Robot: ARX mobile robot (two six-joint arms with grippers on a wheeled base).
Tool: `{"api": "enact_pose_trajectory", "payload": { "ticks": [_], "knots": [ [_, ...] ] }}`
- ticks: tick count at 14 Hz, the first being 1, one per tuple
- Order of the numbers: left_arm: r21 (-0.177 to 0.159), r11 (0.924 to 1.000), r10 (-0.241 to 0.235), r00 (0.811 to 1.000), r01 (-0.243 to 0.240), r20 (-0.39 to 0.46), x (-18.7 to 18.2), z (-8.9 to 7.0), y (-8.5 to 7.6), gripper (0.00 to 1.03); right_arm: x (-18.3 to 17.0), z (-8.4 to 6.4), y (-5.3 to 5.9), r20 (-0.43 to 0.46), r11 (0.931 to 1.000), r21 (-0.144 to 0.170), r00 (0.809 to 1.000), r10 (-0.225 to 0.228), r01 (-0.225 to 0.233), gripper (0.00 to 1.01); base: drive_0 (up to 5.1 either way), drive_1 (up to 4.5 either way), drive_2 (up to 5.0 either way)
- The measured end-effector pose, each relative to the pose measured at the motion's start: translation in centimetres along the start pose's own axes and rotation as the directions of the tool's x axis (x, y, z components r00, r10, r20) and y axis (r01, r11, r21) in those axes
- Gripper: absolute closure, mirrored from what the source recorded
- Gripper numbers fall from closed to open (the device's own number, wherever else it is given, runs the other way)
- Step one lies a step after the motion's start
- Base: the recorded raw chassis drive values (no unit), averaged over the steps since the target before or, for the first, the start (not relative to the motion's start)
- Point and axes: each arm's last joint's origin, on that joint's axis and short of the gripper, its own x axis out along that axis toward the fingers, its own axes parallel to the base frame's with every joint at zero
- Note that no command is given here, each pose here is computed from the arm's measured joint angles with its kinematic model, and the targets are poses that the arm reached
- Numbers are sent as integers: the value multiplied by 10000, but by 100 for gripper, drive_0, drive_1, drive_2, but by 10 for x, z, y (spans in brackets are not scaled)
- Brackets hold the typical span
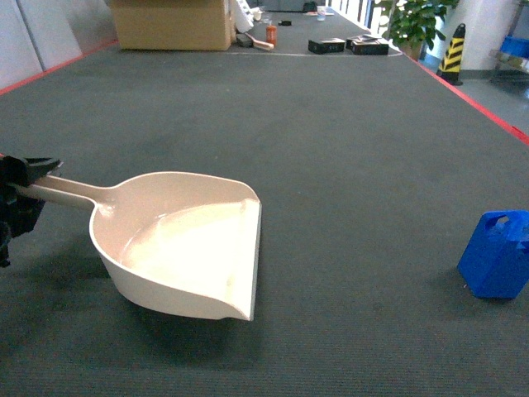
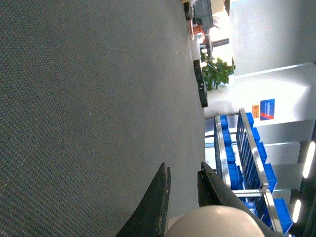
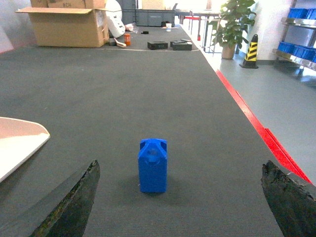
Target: Place part in tray to right shelf
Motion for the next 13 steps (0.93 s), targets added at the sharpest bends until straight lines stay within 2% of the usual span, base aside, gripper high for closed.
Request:
{"api": "enact_pose_trajectory", "payload": {
  "ticks": [1,3,5,7,9,10,11,13],
  "knots": [
    [-41,10000,-11,10000,11,-33,-8,0,-5,89,0,0,0,-4,10000,0,10000,0,0,3,0,0,0],
    [-352,9990,-266,9995,259,-191,-26,0,-21,89,0,0,0,-4,10000,0,10000,0,0,3,0,0,0],
    [-642,9951,-790,9955,756,-515,-38,-7,-41,90,0,0,0,0,10000,0,10000,0,0,3,0,0,0],
    [-1024,9888,-1212,9848,1088,-1246,-42,-29,-57,90,0,0,0,0,10000,0,10000,0,0,3,0,0,0],
    [-1474,9771,-1785,9680,1533,-1765,-46,-49,-77,90,0,0,0,0,10000,0,10000,0,0,3,0,0,0],
    [-1569,9724,-2026,9586,1728,-2003,-47,-60,-85,90,0,0,0,0,10000,0,10000,0,0,3,0,0,0],
    [-1582,9718,-2088,9493,1746,-2352,-48,-73,-88,90,0,0,0,0,10000,0,10000,0,0,3,0,0,0],
    [-1559,9784,-1819,9238,1358,-3370,-46,-105,-82,90,0,0,0,-4,10000,0,10000,0,0,3,0,0,0]
  ]
}}
